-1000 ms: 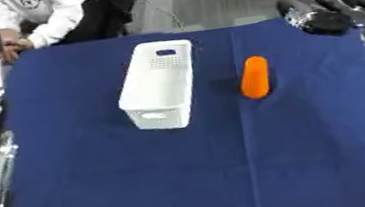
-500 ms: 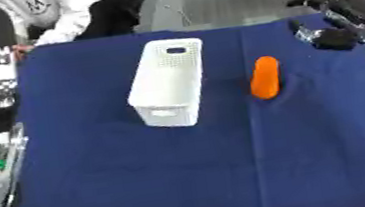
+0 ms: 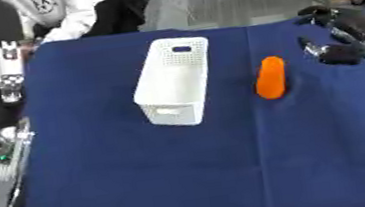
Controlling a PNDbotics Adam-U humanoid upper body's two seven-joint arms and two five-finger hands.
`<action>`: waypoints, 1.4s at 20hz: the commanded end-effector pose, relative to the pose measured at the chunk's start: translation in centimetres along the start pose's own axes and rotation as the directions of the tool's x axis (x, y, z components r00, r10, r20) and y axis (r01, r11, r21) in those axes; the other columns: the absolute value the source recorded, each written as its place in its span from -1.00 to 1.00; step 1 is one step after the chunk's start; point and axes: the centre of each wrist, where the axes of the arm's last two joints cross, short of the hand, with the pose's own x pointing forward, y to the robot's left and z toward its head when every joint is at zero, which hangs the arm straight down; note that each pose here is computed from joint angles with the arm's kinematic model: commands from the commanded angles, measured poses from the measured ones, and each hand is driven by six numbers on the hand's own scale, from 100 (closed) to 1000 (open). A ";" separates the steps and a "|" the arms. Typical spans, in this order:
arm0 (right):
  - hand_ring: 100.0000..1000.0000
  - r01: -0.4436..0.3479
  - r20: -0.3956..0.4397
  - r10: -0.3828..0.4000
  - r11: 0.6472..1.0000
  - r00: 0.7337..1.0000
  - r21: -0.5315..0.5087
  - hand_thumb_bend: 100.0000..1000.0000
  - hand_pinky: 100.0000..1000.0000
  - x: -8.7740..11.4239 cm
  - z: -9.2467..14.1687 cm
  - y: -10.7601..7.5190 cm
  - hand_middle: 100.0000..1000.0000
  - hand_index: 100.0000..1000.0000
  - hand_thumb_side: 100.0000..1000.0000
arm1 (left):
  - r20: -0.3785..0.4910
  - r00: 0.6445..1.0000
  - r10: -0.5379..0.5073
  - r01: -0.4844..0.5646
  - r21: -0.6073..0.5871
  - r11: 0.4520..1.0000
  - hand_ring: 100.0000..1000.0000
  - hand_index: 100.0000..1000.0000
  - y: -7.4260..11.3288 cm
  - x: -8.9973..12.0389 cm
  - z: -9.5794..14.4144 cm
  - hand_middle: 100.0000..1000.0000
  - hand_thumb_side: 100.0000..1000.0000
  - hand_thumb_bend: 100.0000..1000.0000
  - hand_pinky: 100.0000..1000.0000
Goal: Pick up objects on the table and place them in the box.
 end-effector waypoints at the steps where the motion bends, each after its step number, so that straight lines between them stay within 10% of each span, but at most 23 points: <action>1: 0.62 -0.008 0.000 0.008 1.000 1.000 -0.012 -0.75 0.65 -0.2 0.0 -0.2 0.80 0.77 1.00 | 0.037 0.999 0.002 -0.002 0.001 1.000 0.86 0.87 0.2 0.4 -0.9 0.98 0.66 -0.70 1.00; 16: 0.63 0.021 0.071 -0.020 1.000 0.997 -0.016 -0.74 0.65 1.8 -1.7 0.5 0.80 0.77 1.00 | 0.046 0.999 0.013 -0.013 0.002 1.000 0.86 0.88 0.0 0.5 -1.2 0.98 0.66 -0.70 1.00; 28: 0.63 0.100 0.089 -0.097 0.995 0.991 -0.028 -0.26 0.63 0.8 -1.2 0.1 0.79 0.80 1.00 | 0.056 0.998 0.019 -0.020 0.012 1.000 0.86 0.88 -0.1 0.6 -1.7 0.98 0.66 -0.70 1.00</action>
